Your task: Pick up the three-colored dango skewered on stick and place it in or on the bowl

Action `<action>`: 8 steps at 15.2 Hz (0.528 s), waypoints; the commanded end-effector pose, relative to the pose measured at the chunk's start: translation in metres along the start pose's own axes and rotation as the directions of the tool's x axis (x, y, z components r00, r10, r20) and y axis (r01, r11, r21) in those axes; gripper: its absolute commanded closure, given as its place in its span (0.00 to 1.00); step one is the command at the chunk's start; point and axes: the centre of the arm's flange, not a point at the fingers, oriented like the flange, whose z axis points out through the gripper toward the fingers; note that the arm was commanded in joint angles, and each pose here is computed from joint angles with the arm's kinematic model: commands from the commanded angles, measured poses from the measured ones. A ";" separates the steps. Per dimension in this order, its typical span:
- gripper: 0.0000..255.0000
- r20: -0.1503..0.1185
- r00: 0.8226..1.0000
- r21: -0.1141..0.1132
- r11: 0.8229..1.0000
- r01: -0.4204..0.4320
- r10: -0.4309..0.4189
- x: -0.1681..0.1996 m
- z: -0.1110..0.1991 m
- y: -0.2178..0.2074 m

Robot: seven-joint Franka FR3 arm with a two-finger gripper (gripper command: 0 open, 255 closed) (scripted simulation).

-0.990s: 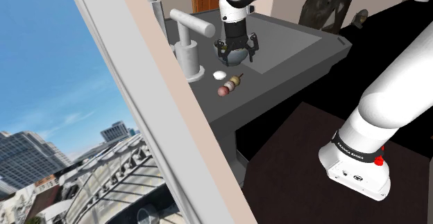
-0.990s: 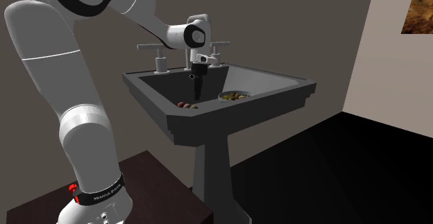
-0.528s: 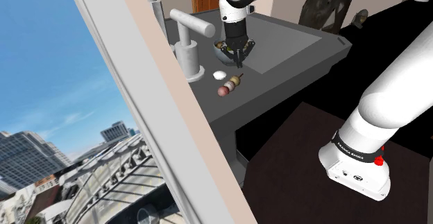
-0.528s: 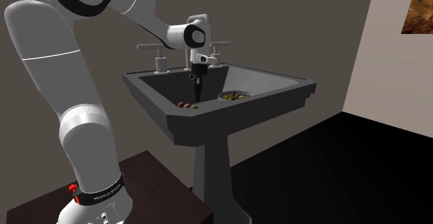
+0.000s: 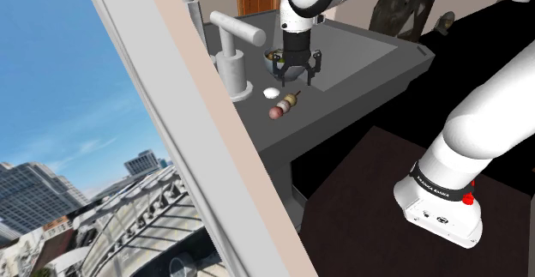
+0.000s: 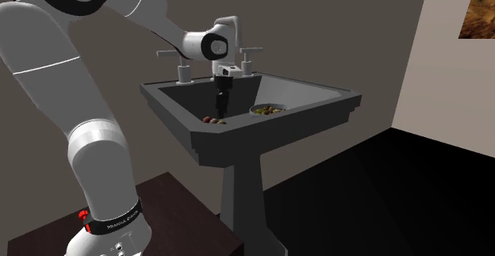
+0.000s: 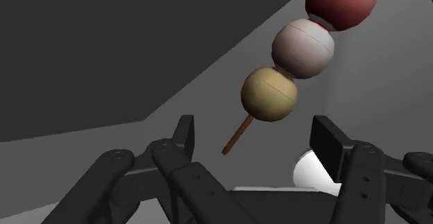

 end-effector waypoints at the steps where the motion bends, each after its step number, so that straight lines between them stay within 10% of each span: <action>1: 0.00 -0.026 0.987 0.212 0.966 -0.150 0.159 -0.024 0.017 0.021; 8: 0.00 -0.026 0.987 0.212 0.966 -0.150 0.159 -0.021 0.053 0.014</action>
